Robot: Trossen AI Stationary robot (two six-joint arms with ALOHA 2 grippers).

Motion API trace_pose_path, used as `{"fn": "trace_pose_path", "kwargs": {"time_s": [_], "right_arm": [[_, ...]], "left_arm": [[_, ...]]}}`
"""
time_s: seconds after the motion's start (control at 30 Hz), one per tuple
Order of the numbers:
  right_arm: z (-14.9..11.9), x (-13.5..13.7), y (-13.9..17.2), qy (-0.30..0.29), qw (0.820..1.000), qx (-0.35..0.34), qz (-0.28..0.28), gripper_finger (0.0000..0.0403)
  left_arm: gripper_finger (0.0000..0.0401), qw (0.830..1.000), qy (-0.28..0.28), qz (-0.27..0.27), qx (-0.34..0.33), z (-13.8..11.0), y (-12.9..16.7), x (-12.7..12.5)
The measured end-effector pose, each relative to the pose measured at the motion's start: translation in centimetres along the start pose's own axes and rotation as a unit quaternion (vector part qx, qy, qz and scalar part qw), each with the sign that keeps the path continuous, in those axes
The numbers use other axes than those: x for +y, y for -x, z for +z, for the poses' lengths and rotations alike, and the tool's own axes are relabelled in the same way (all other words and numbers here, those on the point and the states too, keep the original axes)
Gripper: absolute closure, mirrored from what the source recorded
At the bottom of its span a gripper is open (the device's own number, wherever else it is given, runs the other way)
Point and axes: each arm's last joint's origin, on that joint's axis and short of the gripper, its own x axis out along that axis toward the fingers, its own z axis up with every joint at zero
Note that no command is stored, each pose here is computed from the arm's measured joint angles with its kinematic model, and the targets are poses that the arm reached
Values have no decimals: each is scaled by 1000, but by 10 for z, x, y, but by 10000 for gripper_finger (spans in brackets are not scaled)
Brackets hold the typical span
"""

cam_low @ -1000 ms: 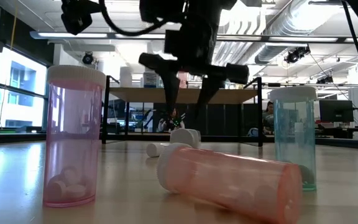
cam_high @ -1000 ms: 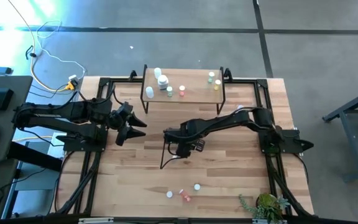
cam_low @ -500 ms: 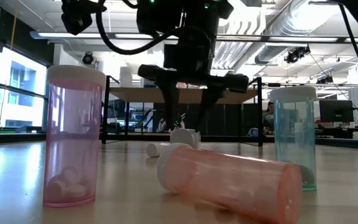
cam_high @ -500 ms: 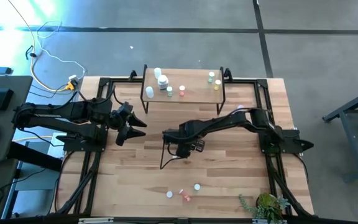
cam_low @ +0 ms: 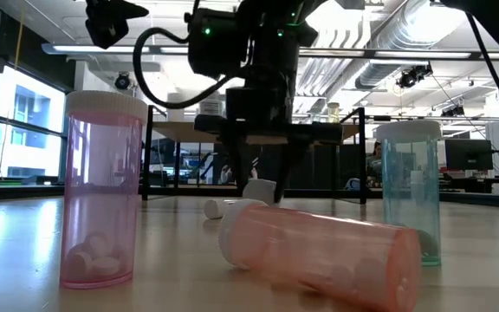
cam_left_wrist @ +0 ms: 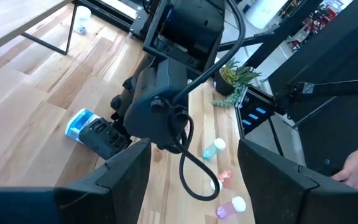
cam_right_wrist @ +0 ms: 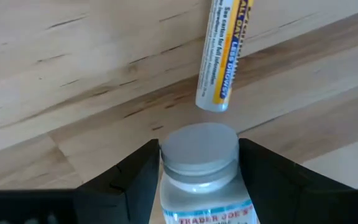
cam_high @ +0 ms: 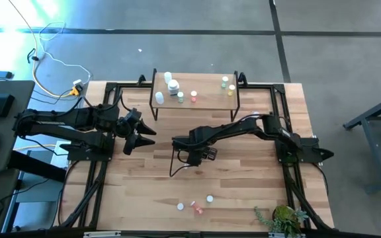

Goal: Pick and place medicine bottles onto shelf by color
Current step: Put the large white pill bottle on the shelf

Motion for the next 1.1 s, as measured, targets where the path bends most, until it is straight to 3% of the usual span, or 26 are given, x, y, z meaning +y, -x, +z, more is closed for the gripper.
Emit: {"fn": "trace_pose_path", "kwargs": {"time_s": [0.27,0.63,1.1], "right_arm": [[0,0,-1,0,1000,0,1,199],[-4,5,-8,-6,1000,6,7,245],[8,10,-2,-115,993,3,-7,247]], "left_arm": [[169,1000,-2,0,0,0,0,0],[169,1000,-4,0,0,0,0,0],[169,1000,-4,-1,1,0,0,0]]}}
